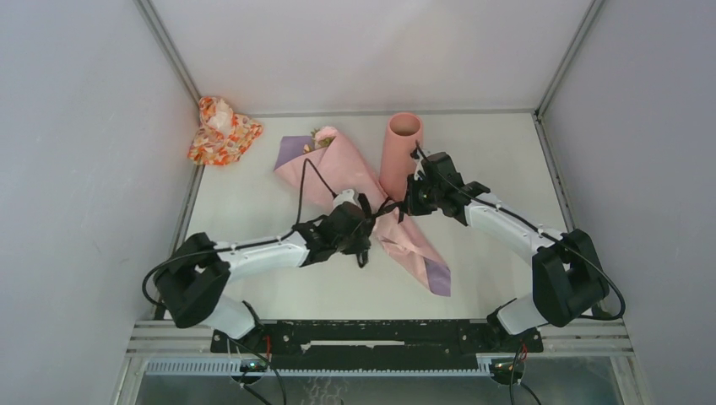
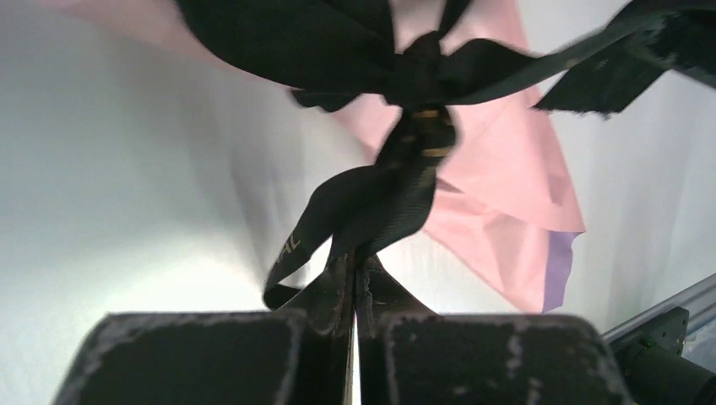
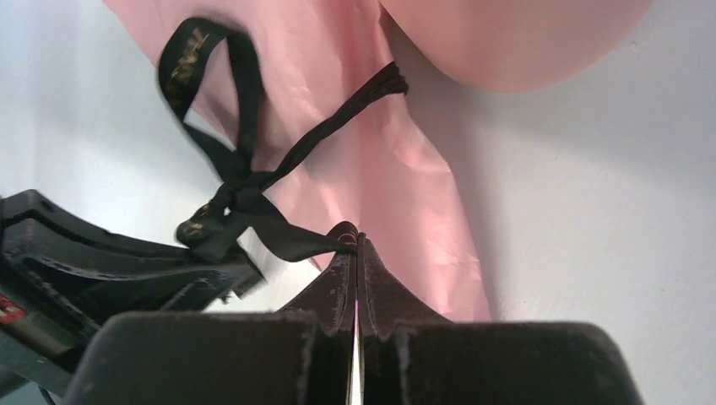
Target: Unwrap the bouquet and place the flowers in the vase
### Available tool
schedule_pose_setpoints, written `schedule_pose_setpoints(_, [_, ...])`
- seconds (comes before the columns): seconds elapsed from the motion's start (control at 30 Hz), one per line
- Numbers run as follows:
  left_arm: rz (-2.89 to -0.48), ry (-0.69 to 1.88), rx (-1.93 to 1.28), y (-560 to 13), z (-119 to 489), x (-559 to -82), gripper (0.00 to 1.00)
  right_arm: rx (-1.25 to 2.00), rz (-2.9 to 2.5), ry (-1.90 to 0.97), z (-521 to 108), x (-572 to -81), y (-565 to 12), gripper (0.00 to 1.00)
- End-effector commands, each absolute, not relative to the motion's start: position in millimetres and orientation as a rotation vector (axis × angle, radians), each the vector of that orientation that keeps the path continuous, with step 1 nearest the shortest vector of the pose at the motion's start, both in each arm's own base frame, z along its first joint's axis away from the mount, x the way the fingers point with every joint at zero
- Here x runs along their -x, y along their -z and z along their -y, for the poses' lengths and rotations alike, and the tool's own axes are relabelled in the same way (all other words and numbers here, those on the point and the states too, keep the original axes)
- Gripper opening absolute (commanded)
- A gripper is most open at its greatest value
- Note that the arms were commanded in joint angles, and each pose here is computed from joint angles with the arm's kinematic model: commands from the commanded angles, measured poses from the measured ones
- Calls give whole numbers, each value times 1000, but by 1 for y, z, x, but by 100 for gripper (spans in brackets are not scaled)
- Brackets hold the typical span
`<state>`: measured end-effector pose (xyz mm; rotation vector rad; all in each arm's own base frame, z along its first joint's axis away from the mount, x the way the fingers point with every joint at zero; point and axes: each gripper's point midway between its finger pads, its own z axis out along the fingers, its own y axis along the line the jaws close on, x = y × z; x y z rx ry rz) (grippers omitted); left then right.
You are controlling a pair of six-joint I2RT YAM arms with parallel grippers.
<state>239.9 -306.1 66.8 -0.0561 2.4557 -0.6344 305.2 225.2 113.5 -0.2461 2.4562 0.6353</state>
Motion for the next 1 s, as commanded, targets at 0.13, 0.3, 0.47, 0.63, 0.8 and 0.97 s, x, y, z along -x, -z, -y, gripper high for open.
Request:
schedule_pose_setpoints(0.13, [-2371, 623, 349, -92, 227, -245, 0, 104, -2392, -613, -202, -321, -126, 0])
schedule_pose_setpoints(0.3, [-2268, 577, 514, -110, 176, -256, 0, -16, -2383, -621, -176, -323, -126, 0])
schedule_pose_setpoints(0.47, [-2194, 484, 607, -128, 137, -260, 0, -123, -2369, -607, -145, -323, -127, 0])
schedule_pose_setpoints(0.63, [-2147, 436, 677, -139, 112, -259, 0, -291, -2361, -586, -106, -325, -124, 0])
schedule_pose_setpoints(0.8, [-2107, 347, 702, -151, 88, -255, 0, -505, -2307, -569, -58, -326, -126, 0])
schedule_pose_setpoints(0.97, [-2077, 291, 731, -161, 73, -250, 0, -619, -2259, -546, -33, -325, -131, 0])
